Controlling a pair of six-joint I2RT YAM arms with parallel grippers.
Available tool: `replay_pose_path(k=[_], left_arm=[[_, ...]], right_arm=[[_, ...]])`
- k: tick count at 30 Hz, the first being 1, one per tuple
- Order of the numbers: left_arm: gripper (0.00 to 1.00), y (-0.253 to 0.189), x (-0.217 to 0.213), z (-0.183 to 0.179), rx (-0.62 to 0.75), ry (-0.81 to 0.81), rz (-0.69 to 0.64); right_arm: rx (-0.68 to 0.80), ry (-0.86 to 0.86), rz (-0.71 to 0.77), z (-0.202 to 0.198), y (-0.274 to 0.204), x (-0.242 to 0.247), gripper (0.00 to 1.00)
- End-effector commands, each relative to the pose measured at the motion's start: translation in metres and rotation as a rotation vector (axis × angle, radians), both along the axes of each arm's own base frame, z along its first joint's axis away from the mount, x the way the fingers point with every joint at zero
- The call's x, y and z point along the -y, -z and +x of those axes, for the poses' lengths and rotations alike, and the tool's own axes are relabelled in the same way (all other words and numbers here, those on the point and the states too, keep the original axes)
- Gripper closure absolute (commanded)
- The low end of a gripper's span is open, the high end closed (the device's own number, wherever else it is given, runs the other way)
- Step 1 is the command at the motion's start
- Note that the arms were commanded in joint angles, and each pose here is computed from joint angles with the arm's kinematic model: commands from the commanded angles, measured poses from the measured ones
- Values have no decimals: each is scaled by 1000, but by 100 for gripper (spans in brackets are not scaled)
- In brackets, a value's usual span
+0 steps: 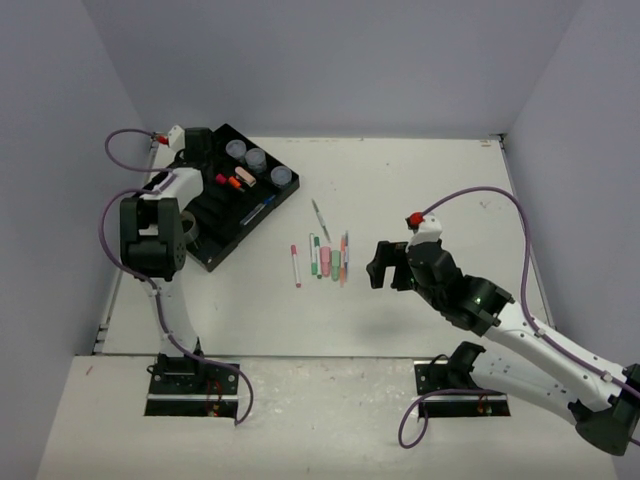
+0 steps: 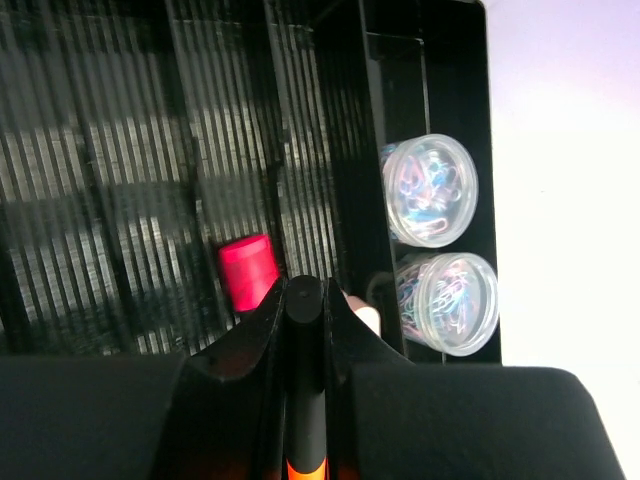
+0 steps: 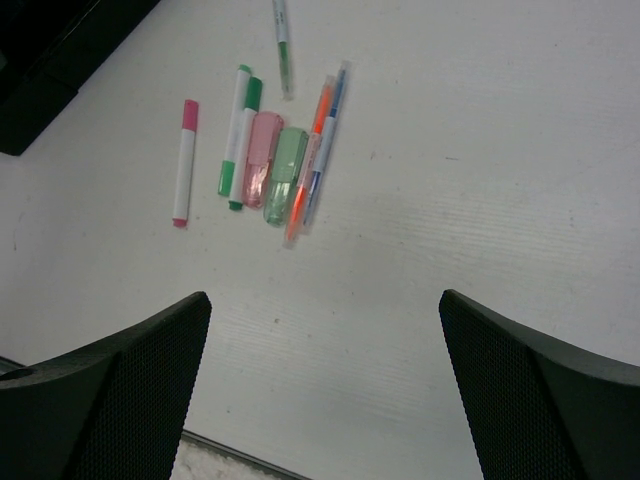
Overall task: Sort the stationery into containers
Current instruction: Place the stationery in the storage box.
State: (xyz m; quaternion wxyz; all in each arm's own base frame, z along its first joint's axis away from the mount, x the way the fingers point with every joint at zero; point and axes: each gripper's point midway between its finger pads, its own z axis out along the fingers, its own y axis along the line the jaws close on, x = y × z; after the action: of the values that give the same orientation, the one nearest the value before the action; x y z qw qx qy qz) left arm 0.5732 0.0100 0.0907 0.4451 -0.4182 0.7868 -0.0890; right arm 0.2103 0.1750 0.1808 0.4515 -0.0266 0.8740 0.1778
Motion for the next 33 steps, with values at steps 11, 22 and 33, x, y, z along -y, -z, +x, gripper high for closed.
replay_pose_path(k=[11, 22, 33], left_arm=[[73, 15, 10, 7, 58, 0, -78], [53, -54, 22, -3, 201, 55, -121], [0, -205, 56, -139, 552, 223, -111]], right_arm=[[31, -14, 36, 1, -7, -3, 1], [-21, 13, 7, 9, 7, -6, 1], [-176, 7, -40, 36, 36, -40, 2]])
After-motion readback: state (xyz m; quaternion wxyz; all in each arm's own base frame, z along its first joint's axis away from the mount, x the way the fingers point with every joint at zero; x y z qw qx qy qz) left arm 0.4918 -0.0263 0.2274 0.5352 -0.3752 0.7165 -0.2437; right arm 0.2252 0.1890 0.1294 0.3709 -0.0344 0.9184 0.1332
